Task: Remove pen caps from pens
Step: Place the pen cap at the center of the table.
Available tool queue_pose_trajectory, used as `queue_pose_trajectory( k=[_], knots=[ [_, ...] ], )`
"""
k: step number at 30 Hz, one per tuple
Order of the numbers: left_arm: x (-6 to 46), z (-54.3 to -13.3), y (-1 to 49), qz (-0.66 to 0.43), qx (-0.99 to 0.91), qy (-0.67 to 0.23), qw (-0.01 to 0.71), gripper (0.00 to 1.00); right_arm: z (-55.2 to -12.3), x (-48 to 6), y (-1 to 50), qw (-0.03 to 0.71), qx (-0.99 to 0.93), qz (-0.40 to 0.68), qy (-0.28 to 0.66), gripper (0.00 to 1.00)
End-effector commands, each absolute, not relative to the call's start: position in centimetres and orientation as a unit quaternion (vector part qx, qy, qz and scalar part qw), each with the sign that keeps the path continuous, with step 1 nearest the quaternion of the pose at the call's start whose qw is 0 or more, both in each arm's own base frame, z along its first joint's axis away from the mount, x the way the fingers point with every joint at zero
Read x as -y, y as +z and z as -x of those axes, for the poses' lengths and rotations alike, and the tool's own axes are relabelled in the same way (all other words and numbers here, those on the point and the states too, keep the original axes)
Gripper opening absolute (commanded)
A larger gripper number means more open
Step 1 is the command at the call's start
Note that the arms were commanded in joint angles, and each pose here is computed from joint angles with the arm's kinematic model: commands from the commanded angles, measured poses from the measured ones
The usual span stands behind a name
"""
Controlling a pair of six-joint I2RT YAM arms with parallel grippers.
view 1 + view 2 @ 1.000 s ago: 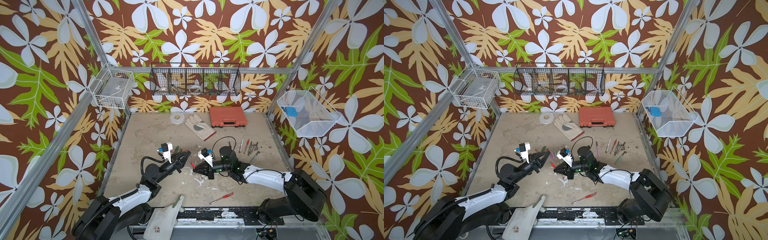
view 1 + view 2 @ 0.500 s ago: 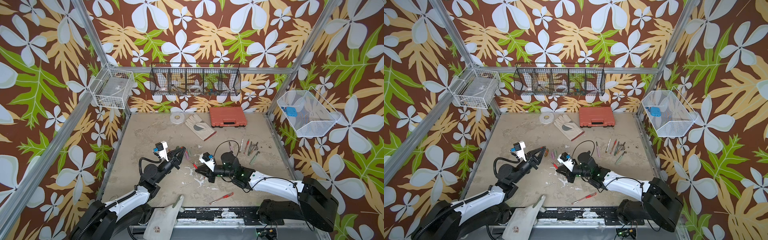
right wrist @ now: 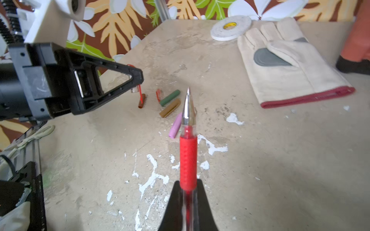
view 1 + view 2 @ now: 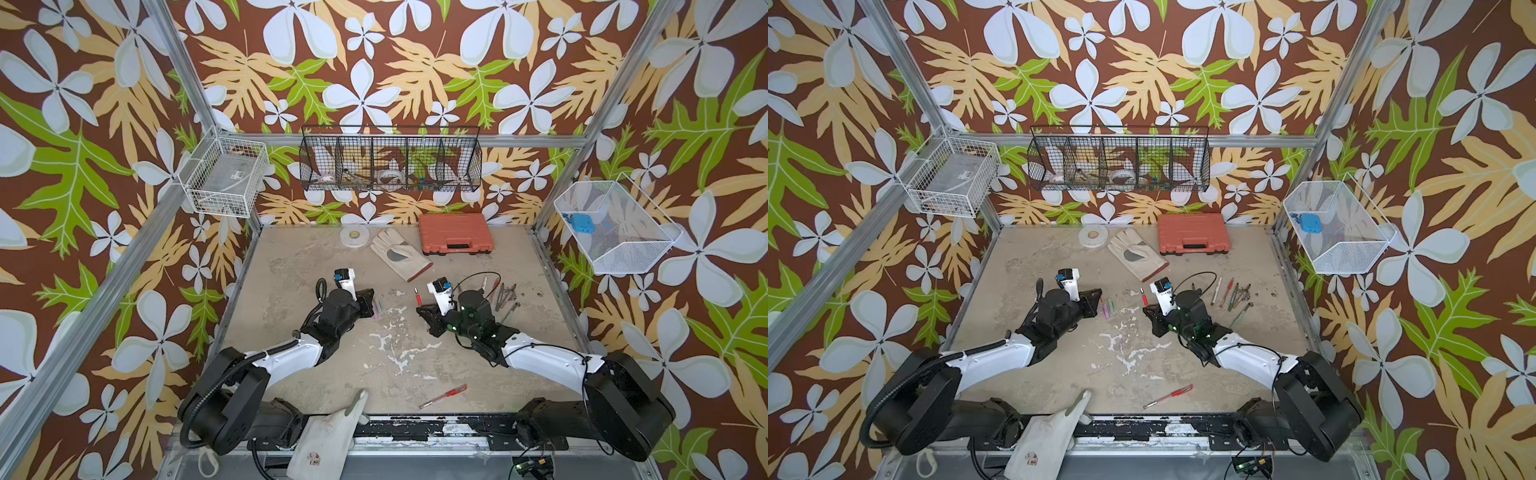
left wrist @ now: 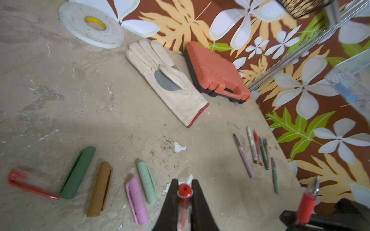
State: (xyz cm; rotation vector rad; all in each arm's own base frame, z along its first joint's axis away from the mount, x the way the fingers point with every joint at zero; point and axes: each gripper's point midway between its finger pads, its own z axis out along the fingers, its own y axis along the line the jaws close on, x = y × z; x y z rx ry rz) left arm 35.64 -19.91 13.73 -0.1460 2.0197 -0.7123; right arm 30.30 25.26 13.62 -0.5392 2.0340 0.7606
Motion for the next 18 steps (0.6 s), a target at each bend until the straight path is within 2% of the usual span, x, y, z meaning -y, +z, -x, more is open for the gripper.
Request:
queue_pose_trajectory(
  k=[1,6,12,18],
  knots=[
    [20.3,-36.0,11.5,0.027,-0.853,-0.264,0.449,0.00,-31.3,-23.9,13.0,0.432,-0.837,0.170,0.290,0.00],
    [19.7,-37.7,9.8,0.033,-0.867,-0.227,0.443,0.00,-32.0,-22.5,12.8,0.441,-0.842,0.150,0.271,0.00],
    [19.2,-40.0,9.2,0.029,-0.866,-0.221,0.447,0.00,-33.2,-19.2,12.2,0.443,-0.852,0.087,0.265,0.00],
    [20.0,-41.2,6.1,0.014,-0.881,-0.220,0.419,0.00,-33.4,-17.9,12.2,0.443,-0.850,0.063,0.280,0.00]
  ],
)
